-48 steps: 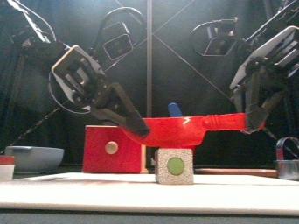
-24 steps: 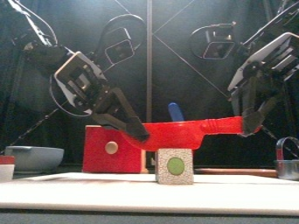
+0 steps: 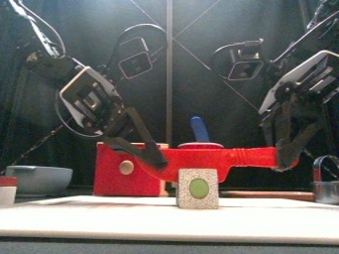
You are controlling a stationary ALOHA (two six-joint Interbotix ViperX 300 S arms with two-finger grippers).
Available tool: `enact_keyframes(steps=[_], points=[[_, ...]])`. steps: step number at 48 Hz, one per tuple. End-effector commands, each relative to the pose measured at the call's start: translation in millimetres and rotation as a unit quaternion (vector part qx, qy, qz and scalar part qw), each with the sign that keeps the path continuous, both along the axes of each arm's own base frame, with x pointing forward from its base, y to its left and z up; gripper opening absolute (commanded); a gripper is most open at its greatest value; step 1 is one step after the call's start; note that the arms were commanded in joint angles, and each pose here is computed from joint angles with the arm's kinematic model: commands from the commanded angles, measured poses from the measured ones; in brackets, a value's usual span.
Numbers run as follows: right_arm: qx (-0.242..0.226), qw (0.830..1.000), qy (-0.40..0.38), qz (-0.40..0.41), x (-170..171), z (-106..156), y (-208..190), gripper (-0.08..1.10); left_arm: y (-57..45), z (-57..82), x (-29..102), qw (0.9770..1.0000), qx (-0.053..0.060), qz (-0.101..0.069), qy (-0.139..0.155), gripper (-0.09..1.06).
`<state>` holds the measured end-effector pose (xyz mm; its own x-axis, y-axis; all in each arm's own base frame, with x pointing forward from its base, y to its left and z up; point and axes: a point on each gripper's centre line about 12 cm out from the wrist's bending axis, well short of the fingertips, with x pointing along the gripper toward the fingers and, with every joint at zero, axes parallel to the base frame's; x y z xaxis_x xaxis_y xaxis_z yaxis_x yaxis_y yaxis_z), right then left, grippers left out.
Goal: Place sushi on board then cut the sushi with the knife then place the pieces on the plate
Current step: Cut the sushi into 4 pieces
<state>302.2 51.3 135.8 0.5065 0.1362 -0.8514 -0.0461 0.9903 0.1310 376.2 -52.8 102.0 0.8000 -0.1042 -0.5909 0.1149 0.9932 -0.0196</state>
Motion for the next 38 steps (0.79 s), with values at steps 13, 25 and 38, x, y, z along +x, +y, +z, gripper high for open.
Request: enact_keyframes(steps=[13,25,38], points=[[0.016,1.0,0.007,0.004,-1,-4,13,0.17,-14.6,-1.3,1.4,0.9999,-0.012,-0.004,0.003,0.33],[0.015,1.0,0.01,0.003,0,-9,13,0.17,-14.5,-7.6,0.5,0.9999,-0.01,-0.003,0.011,0.33],[0.012,0.999,0.036,0.002,0,-27,15,0.17,-14.4,-13.6,0.4,0.9998,-0.009,-0.003,0.019,0.33]])
